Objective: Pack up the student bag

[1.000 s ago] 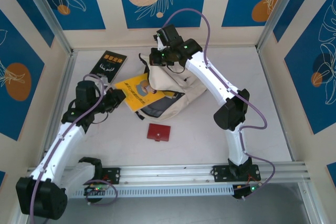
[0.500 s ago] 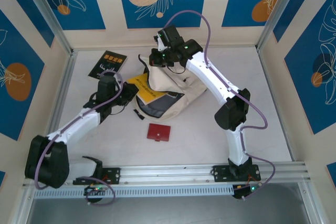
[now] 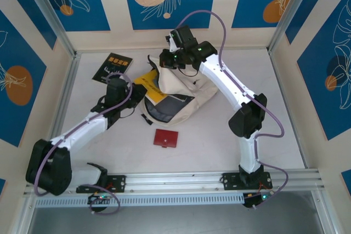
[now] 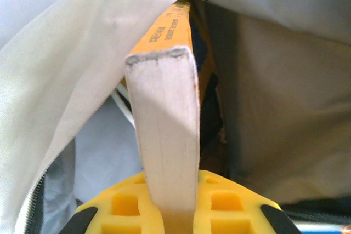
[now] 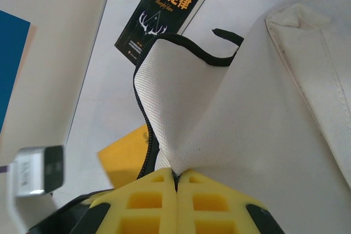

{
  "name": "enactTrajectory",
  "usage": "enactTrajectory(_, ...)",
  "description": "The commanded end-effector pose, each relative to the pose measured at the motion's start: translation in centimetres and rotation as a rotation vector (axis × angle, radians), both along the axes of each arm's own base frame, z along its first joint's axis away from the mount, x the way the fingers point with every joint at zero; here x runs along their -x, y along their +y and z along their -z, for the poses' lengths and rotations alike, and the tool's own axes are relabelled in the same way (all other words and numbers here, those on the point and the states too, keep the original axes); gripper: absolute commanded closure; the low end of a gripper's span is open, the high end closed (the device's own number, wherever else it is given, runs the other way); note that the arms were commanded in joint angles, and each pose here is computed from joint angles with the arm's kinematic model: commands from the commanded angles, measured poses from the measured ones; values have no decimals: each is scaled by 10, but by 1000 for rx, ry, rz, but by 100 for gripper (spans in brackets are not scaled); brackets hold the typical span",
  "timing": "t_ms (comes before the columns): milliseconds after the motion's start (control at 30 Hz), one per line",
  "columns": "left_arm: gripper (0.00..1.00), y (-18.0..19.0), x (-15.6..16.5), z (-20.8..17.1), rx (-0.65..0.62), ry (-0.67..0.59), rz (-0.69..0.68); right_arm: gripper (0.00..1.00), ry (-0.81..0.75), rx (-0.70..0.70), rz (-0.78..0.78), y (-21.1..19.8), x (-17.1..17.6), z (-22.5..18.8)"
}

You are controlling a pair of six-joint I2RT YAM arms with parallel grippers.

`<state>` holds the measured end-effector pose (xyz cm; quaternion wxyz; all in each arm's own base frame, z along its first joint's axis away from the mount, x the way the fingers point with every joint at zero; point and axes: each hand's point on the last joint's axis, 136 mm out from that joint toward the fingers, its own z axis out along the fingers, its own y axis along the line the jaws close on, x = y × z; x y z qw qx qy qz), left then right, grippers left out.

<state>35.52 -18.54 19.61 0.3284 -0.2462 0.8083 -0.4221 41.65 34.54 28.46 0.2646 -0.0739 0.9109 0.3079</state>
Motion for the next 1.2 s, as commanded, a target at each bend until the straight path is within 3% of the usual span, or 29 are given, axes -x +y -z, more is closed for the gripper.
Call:
enactTrajectory(0,100,-1,-1,-49,45,-137,1,100,-81,-107,-26,1,9,-49)
enactTrajectory(333,100,-34,-34,-54,167,-158,32,100,-62,-150,-29,0,9,-53)
enactTrajectory(467,100,-55,-47,-45,141,-157,15,100,-49,-167,-29,-2,9,-53)
enactTrajectory(767,100,-86,-82,2,82,-85,-42,100,-31,-210,-23,-13,8,-57)
enactTrajectory(1167,94,-118,-113,47,113,-32,-61,100,-14,-220,-5,-23,8,-51)
